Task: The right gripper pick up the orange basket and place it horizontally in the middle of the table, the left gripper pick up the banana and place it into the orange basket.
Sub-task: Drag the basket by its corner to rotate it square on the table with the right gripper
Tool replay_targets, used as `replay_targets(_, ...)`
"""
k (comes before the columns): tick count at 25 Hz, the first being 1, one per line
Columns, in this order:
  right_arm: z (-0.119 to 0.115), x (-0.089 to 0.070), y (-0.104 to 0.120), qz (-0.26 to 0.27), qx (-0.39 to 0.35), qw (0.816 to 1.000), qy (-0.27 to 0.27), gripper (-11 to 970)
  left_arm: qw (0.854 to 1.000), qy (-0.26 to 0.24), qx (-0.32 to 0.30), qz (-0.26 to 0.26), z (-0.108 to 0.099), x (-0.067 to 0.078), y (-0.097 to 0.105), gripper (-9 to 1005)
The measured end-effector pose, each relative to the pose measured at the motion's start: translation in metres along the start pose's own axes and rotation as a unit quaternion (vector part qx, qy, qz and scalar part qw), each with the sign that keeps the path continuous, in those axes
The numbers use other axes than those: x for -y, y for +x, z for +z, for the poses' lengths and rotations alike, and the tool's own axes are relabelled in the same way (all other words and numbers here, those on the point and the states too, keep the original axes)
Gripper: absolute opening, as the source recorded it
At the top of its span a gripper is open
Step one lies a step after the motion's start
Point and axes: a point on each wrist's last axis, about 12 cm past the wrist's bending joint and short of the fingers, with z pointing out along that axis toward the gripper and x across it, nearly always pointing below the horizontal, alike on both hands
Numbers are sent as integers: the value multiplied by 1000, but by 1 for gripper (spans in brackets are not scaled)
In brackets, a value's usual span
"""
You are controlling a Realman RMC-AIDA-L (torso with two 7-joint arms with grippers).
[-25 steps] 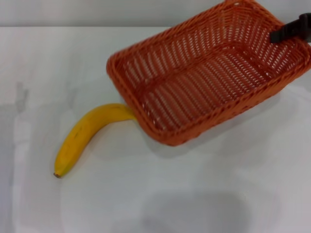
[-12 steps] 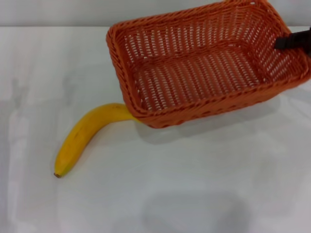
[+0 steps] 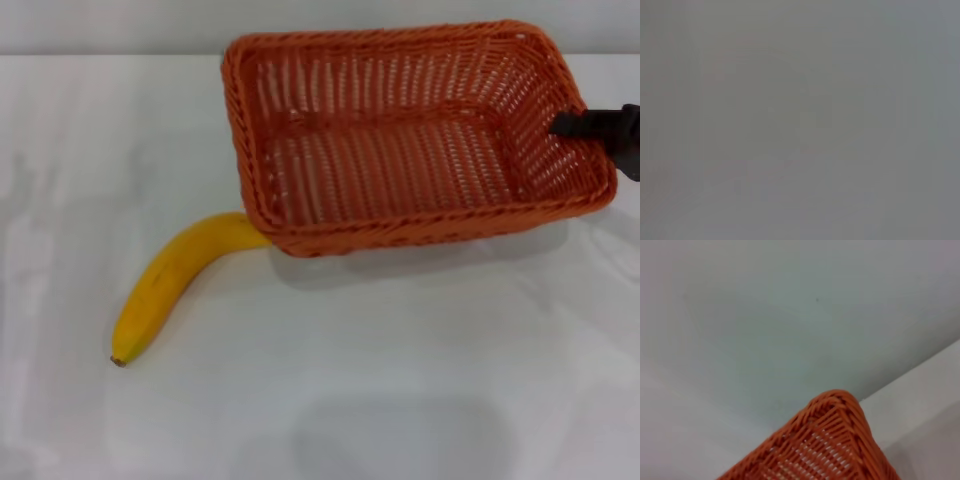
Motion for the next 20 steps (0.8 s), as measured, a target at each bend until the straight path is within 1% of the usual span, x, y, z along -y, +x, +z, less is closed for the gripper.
replay_targets(3, 2, 1, 2, -1, 1, 1000, -5, 213, 1000, 5, 1, 2, 4, 0, -2, 875)
replay_targets(4, 4, 6, 6, 9, 11, 1000, -19, 214, 1000, 5, 2, 3, 4, -1, -3, 875)
replay_targets(8, 2, 16, 13, 24, 31, 999, -32, 219, 1000, 2, 4, 1, 6, -3, -5, 875)
replay_targets(11, 0, 22, 16, 30, 39, 998, -33, 222, 1000, 2, 4, -2, 8, -3, -5, 875)
replay_targets(14, -2, 23, 16, 30, 41, 998, -33, 226, 1000, 4, 1, -1, 13, -1, -6, 875)
replay_targets(18, -3, 25, 15, 15, 50, 998, -31, 230, 1000, 6, -2, -1, 18, 0, -6, 875)
replay_targets(20, -4, 28, 15, 20, 55, 998, -26, 233, 1000, 7, -2, -1, 19, 1, -6, 875)
